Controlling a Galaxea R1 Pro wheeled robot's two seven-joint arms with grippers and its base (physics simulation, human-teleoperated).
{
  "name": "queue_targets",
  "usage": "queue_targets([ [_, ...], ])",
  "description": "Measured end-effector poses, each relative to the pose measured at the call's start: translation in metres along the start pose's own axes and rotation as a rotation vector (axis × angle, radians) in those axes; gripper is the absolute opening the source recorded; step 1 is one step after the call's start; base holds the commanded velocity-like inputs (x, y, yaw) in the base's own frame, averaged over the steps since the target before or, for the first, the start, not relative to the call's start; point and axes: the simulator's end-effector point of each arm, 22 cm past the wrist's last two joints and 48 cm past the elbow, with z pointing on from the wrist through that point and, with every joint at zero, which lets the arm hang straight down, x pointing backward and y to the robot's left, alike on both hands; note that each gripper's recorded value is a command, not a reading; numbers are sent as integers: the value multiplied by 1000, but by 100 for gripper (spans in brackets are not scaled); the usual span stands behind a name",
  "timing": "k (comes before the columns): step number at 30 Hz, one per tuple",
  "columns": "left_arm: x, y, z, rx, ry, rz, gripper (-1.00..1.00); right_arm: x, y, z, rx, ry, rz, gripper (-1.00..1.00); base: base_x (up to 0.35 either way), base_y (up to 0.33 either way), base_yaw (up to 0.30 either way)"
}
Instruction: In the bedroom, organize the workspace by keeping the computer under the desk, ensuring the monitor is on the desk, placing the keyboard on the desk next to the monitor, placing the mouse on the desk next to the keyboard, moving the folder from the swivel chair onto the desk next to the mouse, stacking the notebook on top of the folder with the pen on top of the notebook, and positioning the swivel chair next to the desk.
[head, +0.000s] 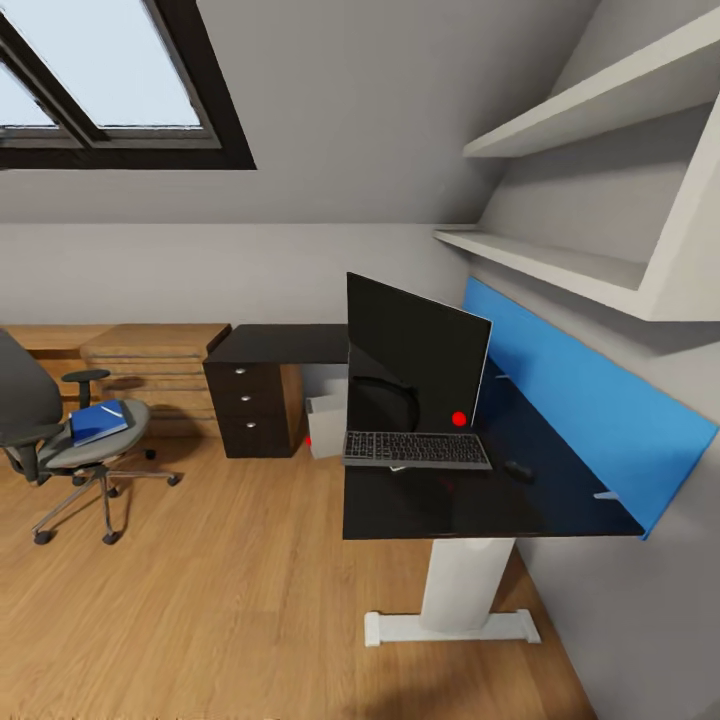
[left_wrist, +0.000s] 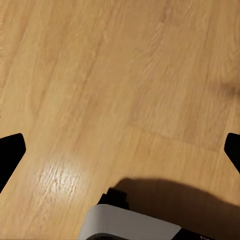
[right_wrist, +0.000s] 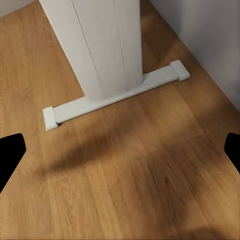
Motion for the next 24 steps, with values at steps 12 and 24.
queue_targets([
  [12,0,-2,0,9,1,4,100,-1,0,0,-1,-2,-2,100,0,0,117],
  [24,0,-2,0,11,1,7,100,-28,1,14,-8,-69,-1,100,0,0,0],
])
